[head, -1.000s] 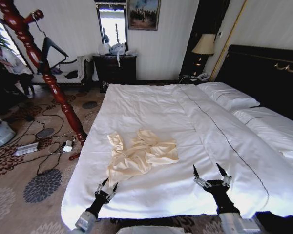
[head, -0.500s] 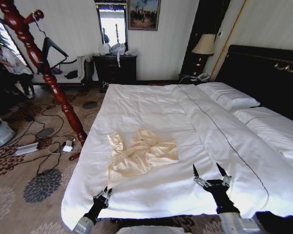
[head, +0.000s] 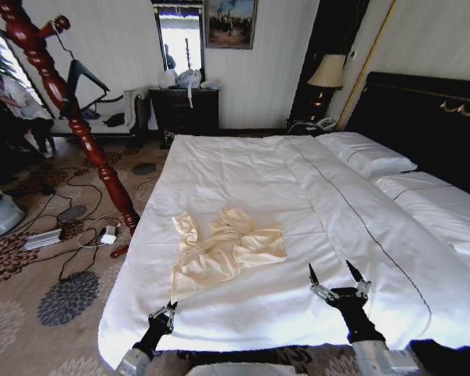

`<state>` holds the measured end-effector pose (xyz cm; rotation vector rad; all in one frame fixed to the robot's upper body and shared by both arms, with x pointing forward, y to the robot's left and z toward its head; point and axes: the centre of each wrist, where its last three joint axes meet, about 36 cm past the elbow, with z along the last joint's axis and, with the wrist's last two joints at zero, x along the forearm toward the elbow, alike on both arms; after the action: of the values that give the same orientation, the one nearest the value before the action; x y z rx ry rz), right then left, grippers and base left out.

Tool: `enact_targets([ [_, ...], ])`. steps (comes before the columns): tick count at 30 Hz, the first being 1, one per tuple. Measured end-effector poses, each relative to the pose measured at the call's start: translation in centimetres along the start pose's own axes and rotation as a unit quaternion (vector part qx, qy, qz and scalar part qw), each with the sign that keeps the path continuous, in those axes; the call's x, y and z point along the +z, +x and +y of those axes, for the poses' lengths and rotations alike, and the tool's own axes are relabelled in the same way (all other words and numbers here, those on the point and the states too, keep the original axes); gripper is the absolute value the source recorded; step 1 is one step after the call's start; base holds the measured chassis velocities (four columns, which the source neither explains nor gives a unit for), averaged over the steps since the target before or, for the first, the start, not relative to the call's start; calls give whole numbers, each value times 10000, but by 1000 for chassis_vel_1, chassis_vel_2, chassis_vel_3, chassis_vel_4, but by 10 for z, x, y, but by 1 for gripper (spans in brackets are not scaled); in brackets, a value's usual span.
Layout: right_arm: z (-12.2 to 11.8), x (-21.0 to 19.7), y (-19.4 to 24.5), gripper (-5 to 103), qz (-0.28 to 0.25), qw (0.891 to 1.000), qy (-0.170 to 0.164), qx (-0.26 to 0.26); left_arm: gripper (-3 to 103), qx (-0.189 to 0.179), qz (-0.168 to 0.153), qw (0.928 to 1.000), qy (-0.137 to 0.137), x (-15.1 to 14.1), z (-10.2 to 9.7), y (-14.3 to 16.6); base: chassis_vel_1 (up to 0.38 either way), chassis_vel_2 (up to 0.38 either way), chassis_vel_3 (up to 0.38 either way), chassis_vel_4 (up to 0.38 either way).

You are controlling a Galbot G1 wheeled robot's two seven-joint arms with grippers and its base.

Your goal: Pick up the clothes from the bed and hang them on the clothes hanger.

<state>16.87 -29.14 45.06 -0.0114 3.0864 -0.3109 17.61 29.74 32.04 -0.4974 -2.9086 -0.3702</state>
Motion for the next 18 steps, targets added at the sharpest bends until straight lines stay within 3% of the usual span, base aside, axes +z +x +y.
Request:
enact_targets([
  [3,-1,-3,-2,100,135,9998,36,-120,1,-293,-30,9994,157,-7,10,16,0,0,0,0],
  [9,-4,-8,-3,100,339,9989,69,-317,1,-541,-58,9975,443,-13,16,39,0,0,0,0],
  [14,-9,-10,-8,100,452,9970,247,-572,1,-561,6,9965,614,-11,7,64,0,0,0,0],
  [18,-14,-13,-23,100,500,9910,526,-1129,1,-601,29,9961,651,-9,-3,72,0,0,0,0],
])
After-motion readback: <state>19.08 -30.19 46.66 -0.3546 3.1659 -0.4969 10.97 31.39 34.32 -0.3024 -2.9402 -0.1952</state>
